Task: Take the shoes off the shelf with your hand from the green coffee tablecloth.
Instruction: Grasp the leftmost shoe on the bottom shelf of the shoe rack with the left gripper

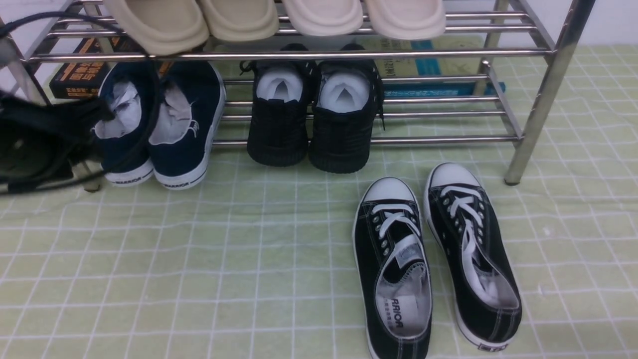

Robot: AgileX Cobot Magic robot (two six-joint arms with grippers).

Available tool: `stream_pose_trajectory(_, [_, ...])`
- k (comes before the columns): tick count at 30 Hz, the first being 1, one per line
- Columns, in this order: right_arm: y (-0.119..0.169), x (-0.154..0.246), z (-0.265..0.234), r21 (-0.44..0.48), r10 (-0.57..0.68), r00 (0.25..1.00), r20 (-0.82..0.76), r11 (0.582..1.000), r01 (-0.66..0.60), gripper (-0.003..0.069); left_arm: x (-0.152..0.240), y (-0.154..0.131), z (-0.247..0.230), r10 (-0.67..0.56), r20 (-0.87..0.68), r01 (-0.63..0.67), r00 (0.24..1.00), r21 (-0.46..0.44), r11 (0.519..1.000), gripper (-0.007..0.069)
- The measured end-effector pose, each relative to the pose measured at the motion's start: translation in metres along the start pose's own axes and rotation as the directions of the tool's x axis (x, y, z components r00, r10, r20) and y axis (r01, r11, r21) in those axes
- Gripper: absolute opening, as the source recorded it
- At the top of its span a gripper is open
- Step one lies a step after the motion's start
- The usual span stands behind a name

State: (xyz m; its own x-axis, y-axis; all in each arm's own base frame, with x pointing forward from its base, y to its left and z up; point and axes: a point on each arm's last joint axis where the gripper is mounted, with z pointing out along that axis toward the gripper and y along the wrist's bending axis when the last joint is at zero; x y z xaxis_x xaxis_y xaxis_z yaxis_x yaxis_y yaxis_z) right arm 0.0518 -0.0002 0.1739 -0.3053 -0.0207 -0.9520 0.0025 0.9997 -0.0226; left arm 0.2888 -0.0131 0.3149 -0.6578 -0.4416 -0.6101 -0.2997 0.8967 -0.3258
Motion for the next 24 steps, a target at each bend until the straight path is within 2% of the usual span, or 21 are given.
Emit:
stream_pose_trajectory(4, [0.000, 0.000, 0.000, 0.000, 0.000, 1.000, 0.000, 1.000, 0.000, 0.0237, -0.019, -0.006, 0.027, 0.058, 0.021, -0.058, 0.998, -0.036, 0.998, 0.0496])
stream_pose_trajectory(8, [0.000, 0.000, 0.000, 0.000, 0.000, 1.000, 0.000, 1.000, 0.000, 0.0237, -0.031, -0.008, 0.055, 0.132, 0.058, -0.128, 0.990, -0.060, 0.990, 0.0517])
stream_pose_trajectory(16, [0.000, 0.000, 0.000, 0.000, 0.000, 1.000, 0.000, 1.000, 0.000, 0.0237, -0.034, -0.006, 0.087, 0.294, 0.102, -0.283, 0.950, -0.105, 0.953, 0.0510])
stream_pose_trajectory(17, [0.000, 0.000, 0.000, 0.000, 0.000, 1.000, 0.000, 1.000, 0.000, 0.0237, -0.034, -0.004, 0.092, 0.339, 0.103, -0.326, 0.935, -0.122, 0.937, 0.0501])
stream_pose_trajectory(24, [0.000, 0.000, 0.000, 0.000, 0.000, 1.000, 0.000, 1.000, 0.000, 0.0237, -0.033, 0.000, 0.109, 0.360, 0.098, -0.342, 0.928, -0.161, 0.926, 0.0456])
